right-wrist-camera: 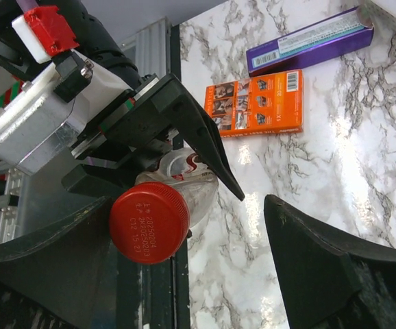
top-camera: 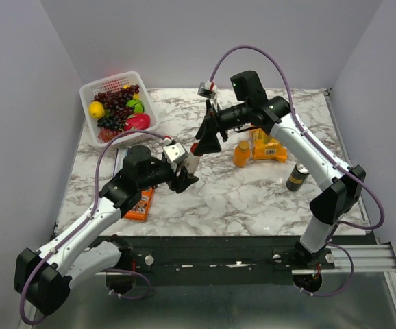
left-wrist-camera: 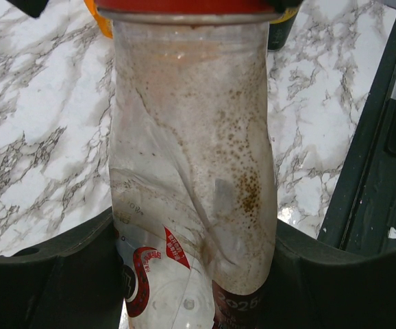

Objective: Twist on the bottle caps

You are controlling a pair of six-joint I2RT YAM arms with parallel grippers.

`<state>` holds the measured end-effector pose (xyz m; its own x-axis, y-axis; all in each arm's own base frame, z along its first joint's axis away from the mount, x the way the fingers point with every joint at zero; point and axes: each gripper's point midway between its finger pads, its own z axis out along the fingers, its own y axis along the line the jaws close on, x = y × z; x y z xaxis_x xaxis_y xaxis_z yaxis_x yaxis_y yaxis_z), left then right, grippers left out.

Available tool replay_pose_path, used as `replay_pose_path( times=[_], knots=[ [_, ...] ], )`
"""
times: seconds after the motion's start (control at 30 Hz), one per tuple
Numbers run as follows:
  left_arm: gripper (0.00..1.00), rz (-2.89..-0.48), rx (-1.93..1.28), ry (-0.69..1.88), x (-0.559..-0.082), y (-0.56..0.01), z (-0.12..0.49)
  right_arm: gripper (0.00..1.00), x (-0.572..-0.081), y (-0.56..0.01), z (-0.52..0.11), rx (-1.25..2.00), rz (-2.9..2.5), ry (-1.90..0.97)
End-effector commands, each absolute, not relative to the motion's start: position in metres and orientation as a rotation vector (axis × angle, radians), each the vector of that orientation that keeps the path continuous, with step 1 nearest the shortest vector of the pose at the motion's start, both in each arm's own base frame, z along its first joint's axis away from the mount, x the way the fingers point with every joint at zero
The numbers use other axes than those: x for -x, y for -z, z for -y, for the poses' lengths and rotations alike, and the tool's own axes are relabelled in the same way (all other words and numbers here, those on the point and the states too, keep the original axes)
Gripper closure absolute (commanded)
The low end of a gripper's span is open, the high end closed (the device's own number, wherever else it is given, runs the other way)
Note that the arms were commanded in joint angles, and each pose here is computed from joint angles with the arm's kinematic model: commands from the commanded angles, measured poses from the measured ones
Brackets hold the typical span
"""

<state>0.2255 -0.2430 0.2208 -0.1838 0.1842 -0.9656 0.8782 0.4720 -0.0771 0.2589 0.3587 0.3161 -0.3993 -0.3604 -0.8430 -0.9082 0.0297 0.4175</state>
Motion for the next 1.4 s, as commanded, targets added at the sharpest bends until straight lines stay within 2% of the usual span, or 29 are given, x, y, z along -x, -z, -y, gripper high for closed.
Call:
replay_pose_path(
  times=[0.0,0.1,0.13,0.17,0.23,0.27,0.3,0.5,0.6,0.9,1.37],
  knots=[
    [1.0,-1.573,-0.902,0.876,-0.229,-0.251,0.252,0.11,-0.258,-0.312,-0.368,1.291,-1.78,-1.401],
    [1.0,-1.568,-0.893,0.883,-0.231,-0.253,0.253,0.34,-0.263,-0.31,-0.369,1.289,-1.779,-1.382],
    [1.0,-1.572,-0.891,0.883,-0.231,-0.252,0.253,0.46,-0.264,-0.311,-0.37,1.29,-1.773,-1.378],
    [0.87,-1.576,-0.889,0.878,-0.232,-0.25,0.253,0.52,-0.265,-0.314,-0.371,1.293,-1.76,-1.369],
    [0.48,-1.609,-0.852,0.833,-0.24,-0.244,0.247,0.63,-0.271,-0.311,-0.367,1.312,-1.762,-1.3],
    [0.19,-1.624,-0.833,0.802,-0.244,-0.24,0.243,0.65,-0.273,-0.31,-0.365,1.327,-1.757,-1.257],
    [0.03,-1.646,-0.828,0.771,-0.246,-0.235,0.239,0.66,-0.282,-0.309,-0.361,1.327,-1.764,-1.175],
    [0.01,-1.881,-0.672,0.523,-0.27,-0.176,0.184,0.68,-0.307,-0.268,-0.32,1.464,-1.772,-0.743],
    [0.01,-1.943,-0.667,0.492,-0.268,-0.161,0.173,0.7,-0.313,-0.234,-0.307,1.521,-1.818,-0.659],
    [0.01,-1.995,-0.571,0.461,-0.271,-0.157,0.142,0.7,-0.319,-0.185,-0.304,1.593,-1.809,-0.615],
    [0.01,-2.015,-0.457,0.455,-0.277,-0.157,0.113,0.62,-0.329,-0.146,-0.308,1.61,-1.859,-0.622]
  ],
)
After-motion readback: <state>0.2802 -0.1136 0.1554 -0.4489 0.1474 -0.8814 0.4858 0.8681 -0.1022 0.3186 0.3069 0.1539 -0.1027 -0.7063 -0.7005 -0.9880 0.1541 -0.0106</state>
